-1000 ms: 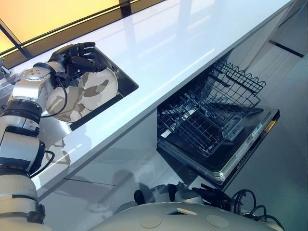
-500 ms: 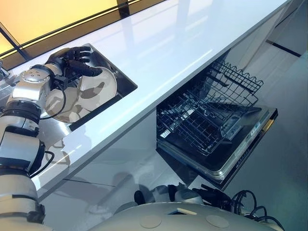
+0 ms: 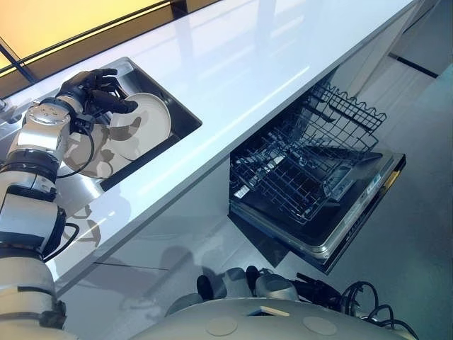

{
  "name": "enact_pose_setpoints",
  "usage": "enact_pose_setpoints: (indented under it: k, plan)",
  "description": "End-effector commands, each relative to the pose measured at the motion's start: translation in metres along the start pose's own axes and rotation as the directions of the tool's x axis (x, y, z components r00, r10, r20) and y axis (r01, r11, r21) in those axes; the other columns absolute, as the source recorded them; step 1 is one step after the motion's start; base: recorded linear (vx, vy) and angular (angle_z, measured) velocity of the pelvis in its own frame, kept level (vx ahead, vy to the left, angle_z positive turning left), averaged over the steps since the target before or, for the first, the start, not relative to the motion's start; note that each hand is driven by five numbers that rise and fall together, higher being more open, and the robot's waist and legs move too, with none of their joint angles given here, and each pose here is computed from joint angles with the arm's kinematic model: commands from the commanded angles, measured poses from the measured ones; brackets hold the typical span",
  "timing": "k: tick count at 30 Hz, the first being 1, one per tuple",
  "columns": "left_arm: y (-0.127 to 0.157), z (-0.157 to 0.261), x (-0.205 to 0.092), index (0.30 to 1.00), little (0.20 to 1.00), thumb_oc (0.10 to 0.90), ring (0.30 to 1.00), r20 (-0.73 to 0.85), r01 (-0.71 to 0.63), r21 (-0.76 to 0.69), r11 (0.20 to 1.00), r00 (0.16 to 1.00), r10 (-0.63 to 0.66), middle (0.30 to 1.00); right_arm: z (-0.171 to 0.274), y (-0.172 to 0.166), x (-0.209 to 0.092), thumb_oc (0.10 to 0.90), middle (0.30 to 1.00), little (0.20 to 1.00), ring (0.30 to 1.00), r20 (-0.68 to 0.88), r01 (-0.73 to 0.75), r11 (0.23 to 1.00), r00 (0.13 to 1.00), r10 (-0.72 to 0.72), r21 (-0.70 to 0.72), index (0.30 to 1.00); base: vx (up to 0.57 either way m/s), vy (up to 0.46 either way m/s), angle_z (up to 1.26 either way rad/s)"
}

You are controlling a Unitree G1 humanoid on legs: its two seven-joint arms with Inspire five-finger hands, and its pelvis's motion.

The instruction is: Pick up plates and place into dishwasher.

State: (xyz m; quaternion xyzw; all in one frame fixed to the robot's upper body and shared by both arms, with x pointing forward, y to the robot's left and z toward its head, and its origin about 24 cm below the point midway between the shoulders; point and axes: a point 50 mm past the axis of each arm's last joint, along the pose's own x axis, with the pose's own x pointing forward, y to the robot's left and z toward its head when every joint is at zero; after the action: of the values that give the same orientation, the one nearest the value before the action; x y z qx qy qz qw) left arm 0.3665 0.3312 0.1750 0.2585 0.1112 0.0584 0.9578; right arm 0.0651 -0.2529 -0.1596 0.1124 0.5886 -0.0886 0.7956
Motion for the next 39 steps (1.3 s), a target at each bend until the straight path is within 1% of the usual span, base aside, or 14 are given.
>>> enact_pose_setpoints:
  k: [1,7,15,22,25,28,31,34,35,37,39]
  plan:
    - [0.053,0.049,-0.014,0.900,0.900,0.800,0.900,0.203,-0.188,-0.034,0.981,0.960,0.191,0.900,-0.014,-0.015,-0.006,0.800,0.900,0.900,0.900,-0.040,0.018,0.999,0.999,-0.019,-0.027,0.900,0.00,0.000,0.00]
    - [0.051,0.047,-0.012,0.900,0.900,0.800,0.900,0.181,-0.177,0.006,0.984,0.968,0.173,0.900,-0.016,-0.018,-0.008,0.800,0.900,0.900,0.900,-0.042,0.023,0.999,0.999,-0.024,-0.025,0.900,0.02,0.016,-0.01]
    - [0.047,0.053,-0.010,0.900,0.900,0.800,0.900,0.154,-0.120,0.056,0.991,0.982,0.110,0.900,-0.012,-0.018,-0.008,0.800,0.900,0.900,0.900,-0.024,0.013,1.000,1.000,-0.014,-0.025,0.900,0.00,0.000,0.00]
    - [0.046,0.060,-0.008,0.900,0.900,0.800,0.900,0.112,-0.033,0.052,0.998,0.993,0.027,0.900,0.000,-0.017,-0.007,0.800,0.900,0.900,0.900,0.004,0.005,0.999,1.000,-0.005,-0.035,0.900,-0.04,0.011,0.03]
    - [0.046,0.061,-0.009,0.900,0.900,0.800,0.900,0.092,0.030,0.040,0.999,0.995,-0.033,0.900,0.003,-0.018,-0.007,0.800,0.900,0.900,0.900,0.010,0.007,0.999,1.000,-0.007,-0.041,0.900,-0.01,0.007,0.01]
    - [0.040,0.064,-0.010,0.900,0.900,0.800,0.900,0.099,0.150,-0.011,0.989,0.984,-0.148,0.900,0.005,-0.021,-0.008,0.800,0.900,0.900,0.900,0.018,0.015,0.999,1.000,-0.014,-0.035,0.900,0.00,0.000,0.00]
    - [0.034,0.071,-0.011,0.900,0.900,0.800,0.900,0.137,0.241,-0.080,0.967,0.964,-0.228,0.900,0.007,-0.023,-0.008,0.800,0.900,0.900,0.900,0.018,0.021,0.999,1.000,-0.020,-0.037,0.900,-0.01,0.004,0.02]
    - [0.031,0.075,-0.012,0.900,0.900,0.800,0.900,0.186,0.297,-0.151,0.943,0.945,-0.268,0.900,0.008,-0.025,-0.009,0.800,0.900,0.900,0.900,0.016,0.027,0.999,1.000,-0.026,-0.041,0.900,0.00,0.003,0.01]
    - [0.029,0.079,-0.012,0.900,0.900,0.800,0.900,0.231,0.327,-0.194,0.925,0.931,-0.281,0.900,0.007,-0.025,-0.008,0.800,0.900,0.900,0.900,0.012,0.028,0.999,1.000,-0.028,-0.044,0.900,0.00,0.000,0.00]
    - [0.027,0.082,-0.013,0.900,0.900,0.800,0.900,0.272,0.360,-0.230,0.904,0.916,-0.295,0.900,0.006,-0.025,-0.009,0.800,0.900,0.900,0.900,0.009,0.029,0.999,1.000,-0.029,-0.045,0.900,0.00,-0.002,0.05]
    - [0.025,0.085,-0.014,0.780,0.760,0.660,0.780,0.317,0.389,-0.259,0.884,0.899,-0.303,0.780,0.006,-0.025,-0.009,0.800,0.900,0.900,0.900,0.006,0.030,0.998,1.000,-0.030,-0.046,0.900,-0.01,-0.009,0.05]
